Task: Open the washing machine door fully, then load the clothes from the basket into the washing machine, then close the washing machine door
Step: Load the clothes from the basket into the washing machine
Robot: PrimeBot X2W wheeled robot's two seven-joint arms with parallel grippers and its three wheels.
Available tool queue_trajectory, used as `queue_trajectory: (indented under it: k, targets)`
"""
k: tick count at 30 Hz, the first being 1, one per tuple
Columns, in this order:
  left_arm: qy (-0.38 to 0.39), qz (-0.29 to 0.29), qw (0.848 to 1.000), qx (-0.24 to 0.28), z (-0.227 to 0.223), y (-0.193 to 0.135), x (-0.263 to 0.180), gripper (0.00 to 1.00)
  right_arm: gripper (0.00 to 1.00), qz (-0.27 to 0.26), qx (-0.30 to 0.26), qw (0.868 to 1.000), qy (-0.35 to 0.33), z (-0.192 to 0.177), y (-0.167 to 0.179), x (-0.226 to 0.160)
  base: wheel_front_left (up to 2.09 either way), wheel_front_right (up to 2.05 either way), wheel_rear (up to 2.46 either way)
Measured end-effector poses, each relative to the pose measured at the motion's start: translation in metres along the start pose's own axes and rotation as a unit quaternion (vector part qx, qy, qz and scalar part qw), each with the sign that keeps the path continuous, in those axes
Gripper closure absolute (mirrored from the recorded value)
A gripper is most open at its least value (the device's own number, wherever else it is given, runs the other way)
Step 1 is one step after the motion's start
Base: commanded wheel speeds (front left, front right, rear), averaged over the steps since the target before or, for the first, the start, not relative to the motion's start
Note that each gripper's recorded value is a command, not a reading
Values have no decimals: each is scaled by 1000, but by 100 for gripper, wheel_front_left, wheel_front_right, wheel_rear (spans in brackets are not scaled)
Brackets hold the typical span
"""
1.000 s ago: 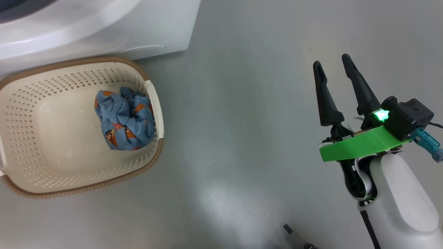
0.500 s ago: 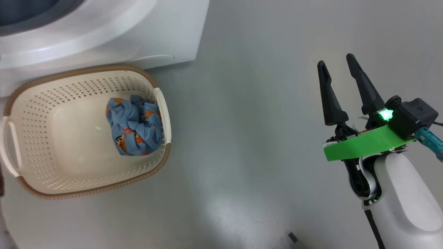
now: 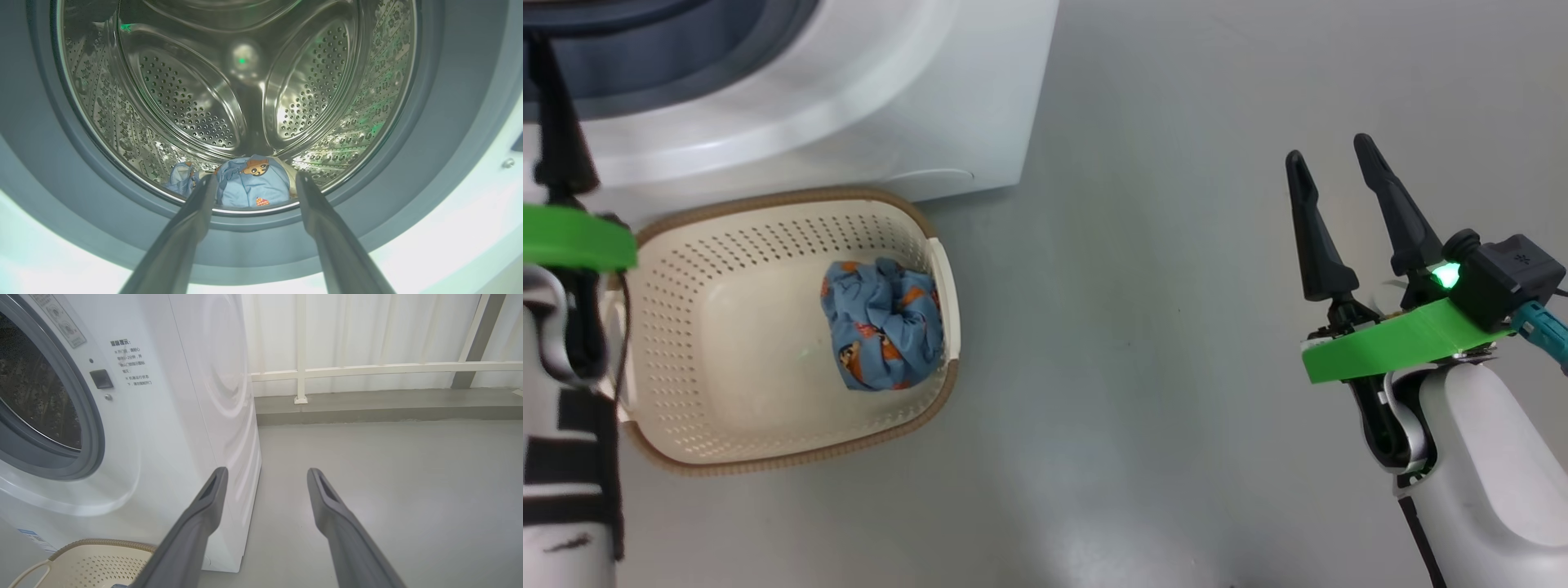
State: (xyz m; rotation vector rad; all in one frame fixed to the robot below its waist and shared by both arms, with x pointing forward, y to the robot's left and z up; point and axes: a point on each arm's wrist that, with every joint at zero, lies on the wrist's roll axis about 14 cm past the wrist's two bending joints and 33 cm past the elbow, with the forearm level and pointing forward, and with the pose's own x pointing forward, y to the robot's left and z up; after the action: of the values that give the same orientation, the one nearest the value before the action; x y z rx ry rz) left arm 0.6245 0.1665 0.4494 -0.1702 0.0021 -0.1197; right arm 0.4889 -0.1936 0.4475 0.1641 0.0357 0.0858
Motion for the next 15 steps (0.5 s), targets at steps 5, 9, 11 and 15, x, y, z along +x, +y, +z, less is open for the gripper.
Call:
queue_trajectory:
  k: [5,9,11,15]
  targets:
    - [10,7,1000,-2,-2,2,-24,0,0,3,-5,1000,-1,5,0,-9,0,0,0]
    - [11,9,1000,-5,2,0,-41,0,0,6,-5,1000,-5,11,4,-15,0,0,0]
    - [12,11,1000,-3,4,1,-50,0,0,8,-6,1000,-5,13,4,-19,0,0,0]
    - [20,16,1000,0,4,3,-72,0,0,8,-9,1000,-3,15,5,-31,0,0,0]
